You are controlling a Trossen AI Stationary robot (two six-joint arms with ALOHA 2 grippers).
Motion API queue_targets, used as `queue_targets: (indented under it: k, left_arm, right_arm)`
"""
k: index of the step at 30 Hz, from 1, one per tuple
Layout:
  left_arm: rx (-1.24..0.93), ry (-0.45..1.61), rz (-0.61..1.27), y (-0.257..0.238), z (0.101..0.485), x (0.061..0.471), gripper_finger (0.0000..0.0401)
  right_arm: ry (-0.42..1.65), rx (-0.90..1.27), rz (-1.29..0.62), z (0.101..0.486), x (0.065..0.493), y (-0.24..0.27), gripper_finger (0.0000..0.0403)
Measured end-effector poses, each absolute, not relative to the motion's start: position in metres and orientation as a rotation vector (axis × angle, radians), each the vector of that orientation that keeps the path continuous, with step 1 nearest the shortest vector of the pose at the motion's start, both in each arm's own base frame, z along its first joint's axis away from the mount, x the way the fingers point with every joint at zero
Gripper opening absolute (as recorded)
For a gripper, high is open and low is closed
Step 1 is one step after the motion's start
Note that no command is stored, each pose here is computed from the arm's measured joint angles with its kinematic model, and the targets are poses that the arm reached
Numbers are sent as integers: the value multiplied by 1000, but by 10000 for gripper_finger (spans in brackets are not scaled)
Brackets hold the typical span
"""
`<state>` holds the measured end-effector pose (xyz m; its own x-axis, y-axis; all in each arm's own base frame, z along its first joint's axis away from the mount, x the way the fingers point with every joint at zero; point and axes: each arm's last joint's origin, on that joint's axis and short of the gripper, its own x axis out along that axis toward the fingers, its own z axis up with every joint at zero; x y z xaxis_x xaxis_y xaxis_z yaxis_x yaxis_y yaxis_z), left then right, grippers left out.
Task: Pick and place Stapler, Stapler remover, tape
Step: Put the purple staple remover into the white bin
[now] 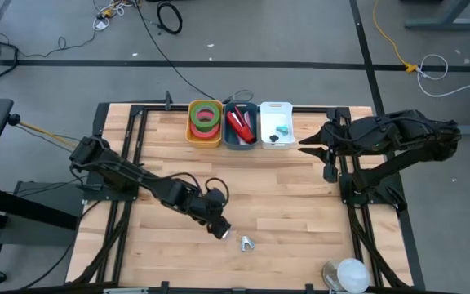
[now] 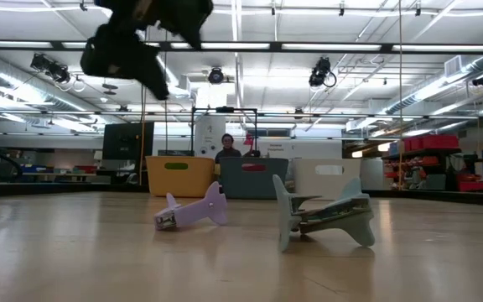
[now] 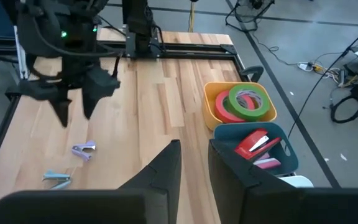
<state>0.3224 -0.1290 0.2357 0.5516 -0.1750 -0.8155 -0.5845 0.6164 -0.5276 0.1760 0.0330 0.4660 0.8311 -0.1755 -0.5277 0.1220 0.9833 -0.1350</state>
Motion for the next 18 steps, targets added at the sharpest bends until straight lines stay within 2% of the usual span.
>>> queue_targets:
  k: [11, 18]
  left_arm:
    - [-1052, 1079, 488, -133, 199, 331, 259]
    - [-1104, 1081, 529, -136, 184, 337, 242]
  right_arm:
    - [593, -123, -143, 463, 176, 33, 81]
    - [603, -141, -139, 462, 176, 33, 81]
